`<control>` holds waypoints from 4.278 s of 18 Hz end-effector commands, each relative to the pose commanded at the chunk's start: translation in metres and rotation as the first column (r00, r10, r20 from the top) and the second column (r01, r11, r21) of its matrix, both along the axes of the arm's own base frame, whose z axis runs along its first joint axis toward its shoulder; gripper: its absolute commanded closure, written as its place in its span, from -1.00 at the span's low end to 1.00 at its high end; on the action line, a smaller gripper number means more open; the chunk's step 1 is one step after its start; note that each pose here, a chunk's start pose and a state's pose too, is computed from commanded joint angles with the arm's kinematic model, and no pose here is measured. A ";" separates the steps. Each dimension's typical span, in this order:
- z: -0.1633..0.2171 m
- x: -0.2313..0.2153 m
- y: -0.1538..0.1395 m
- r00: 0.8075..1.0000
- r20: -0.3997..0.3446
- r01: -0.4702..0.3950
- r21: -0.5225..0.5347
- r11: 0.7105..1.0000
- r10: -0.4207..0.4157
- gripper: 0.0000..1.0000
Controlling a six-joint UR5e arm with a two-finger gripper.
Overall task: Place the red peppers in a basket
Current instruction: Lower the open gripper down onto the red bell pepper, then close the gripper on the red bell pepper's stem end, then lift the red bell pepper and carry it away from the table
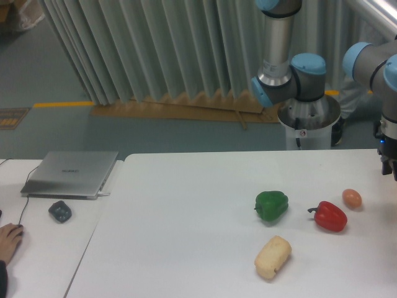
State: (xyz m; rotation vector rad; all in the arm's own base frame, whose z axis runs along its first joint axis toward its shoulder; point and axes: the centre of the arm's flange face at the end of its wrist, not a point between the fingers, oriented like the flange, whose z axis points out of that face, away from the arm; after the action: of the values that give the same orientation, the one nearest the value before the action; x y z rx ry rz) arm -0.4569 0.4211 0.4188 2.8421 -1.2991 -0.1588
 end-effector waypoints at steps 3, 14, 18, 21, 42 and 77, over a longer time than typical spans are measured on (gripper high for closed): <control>-0.006 0.018 0.019 0.993 0.008 0.116 -0.015 0.993 -0.116 -1.00; -0.052 0.134 0.091 0.798 0.085 0.576 -0.401 0.712 -0.597 -1.00; -0.076 0.144 0.091 0.781 0.119 0.595 -0.442 0.671 -0.614 -1.00; -0.089 0.149 0.103 0.790 0.101 0.581 -0.441 0.684 -0.605 -1.00; -0.149 0.146 0.106 0.802 0.083 0.563 -0.438 0.701 -0.592 -1.00; -0.024 -0.127 -0.198 0.951 -0.094 0.272 -0.199 0.942 -0.294 0.32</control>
State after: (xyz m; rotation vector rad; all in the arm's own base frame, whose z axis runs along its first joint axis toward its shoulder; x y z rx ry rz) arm -0.5840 0.2231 0.3949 2.4410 -1.5983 -0.2011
